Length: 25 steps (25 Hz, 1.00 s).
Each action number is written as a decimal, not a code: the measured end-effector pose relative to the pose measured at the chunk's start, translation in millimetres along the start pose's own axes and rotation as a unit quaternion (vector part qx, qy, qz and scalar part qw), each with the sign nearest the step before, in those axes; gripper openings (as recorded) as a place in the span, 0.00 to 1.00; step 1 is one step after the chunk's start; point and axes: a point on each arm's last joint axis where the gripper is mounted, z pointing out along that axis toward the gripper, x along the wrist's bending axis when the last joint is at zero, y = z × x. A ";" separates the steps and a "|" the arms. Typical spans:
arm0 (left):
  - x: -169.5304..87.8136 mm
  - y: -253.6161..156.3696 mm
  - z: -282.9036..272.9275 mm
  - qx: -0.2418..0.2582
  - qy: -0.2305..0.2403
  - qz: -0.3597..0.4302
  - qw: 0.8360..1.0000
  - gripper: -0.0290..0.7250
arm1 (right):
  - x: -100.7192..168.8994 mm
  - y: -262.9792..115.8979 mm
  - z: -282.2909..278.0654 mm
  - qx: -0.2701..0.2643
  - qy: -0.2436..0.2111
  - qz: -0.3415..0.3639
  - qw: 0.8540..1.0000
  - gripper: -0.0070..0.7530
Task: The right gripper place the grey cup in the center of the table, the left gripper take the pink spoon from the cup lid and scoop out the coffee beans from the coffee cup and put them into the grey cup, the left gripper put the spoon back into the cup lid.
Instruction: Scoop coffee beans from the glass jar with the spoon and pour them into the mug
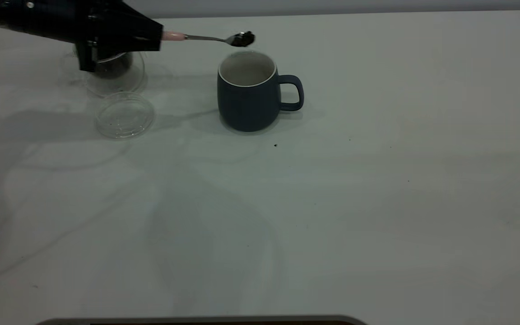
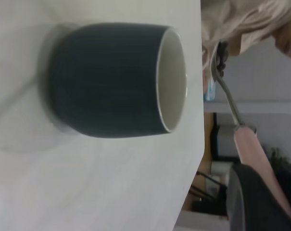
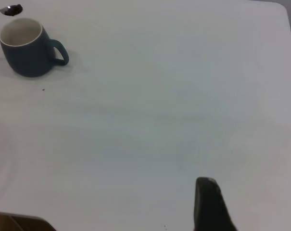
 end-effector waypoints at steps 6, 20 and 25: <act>0.1 0.7 6.6 -0.003 0.014 0.033 0.999 0.22 | 0.0 0.0 0.0 0.000 0.000 0.000 1.000 0.61; 4.8 0.0 19.8 0.014 0.068 0.196 0.978 0.22 | 0.0 0.0 0.0 0.000 0.000 0.000 1.000 0.61; 8.1 2.3 23.9 0.016 0.098 0.284 0.954 0.22 | 0.0 0.0 0.0 0.000 0.000 0.000 1.000 0.61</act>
